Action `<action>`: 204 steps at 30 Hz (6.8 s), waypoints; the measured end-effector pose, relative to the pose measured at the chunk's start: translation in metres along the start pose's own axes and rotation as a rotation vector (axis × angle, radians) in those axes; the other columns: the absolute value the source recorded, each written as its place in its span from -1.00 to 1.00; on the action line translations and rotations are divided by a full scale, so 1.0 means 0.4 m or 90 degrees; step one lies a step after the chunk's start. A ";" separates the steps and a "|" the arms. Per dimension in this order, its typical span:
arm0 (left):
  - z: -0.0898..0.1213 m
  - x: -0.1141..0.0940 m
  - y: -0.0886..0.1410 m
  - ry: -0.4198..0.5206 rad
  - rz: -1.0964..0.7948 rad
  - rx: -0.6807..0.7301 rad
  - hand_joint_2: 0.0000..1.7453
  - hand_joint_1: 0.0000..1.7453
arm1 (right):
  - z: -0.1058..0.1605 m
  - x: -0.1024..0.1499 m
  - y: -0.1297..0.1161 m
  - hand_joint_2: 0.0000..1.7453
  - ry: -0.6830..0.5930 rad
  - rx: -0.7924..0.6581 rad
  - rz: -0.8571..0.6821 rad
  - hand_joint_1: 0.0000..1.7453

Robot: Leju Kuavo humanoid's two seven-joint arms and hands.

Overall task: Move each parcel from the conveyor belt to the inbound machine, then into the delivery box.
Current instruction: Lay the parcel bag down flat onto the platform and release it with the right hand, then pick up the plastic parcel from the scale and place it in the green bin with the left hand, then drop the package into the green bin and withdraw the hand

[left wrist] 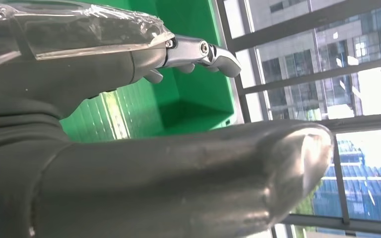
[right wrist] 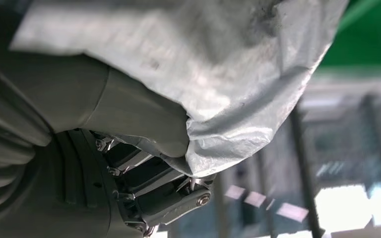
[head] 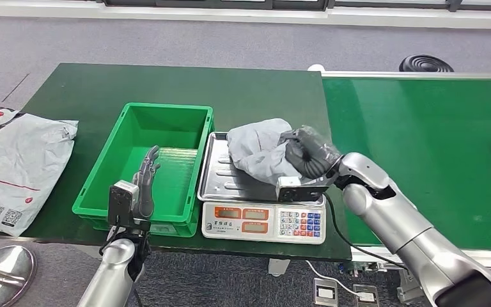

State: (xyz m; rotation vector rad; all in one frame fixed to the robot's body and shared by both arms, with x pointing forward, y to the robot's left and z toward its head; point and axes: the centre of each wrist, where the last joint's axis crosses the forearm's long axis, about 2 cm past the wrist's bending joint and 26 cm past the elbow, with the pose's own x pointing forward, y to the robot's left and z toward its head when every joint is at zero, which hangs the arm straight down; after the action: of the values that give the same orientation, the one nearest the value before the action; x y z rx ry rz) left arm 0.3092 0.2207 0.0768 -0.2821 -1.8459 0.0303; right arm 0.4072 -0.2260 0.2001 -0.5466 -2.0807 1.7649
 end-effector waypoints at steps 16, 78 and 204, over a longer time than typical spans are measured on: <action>-0.005 -0.005 -0.009 0.013 0.004 -0.021 -1.00 -1.00 | -0.005 0.106 0.141 1.00 -0.067 0.186 -0.296 1.00; -0.054 0.113 -0.131 -0.089 0.056 -0.215 1.00 -1.00 | 0.085 0.259 0.132 1.00 0.272 -0.636 -0.494 -1.00; -0.125 0.045 0.080 0.202 -0.675 0.030 -1.00 -1.00 | 0.171 0.304 0.163 1.00 0.366 -0.632 -0.451 -1.00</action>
State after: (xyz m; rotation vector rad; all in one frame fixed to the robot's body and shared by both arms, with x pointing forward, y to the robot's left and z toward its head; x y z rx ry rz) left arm 0.3577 0.2493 0.1029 0.7051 -1.4792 -0.6603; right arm 0.2718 -0.2127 0.1278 -0.3910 -2.1682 0.0976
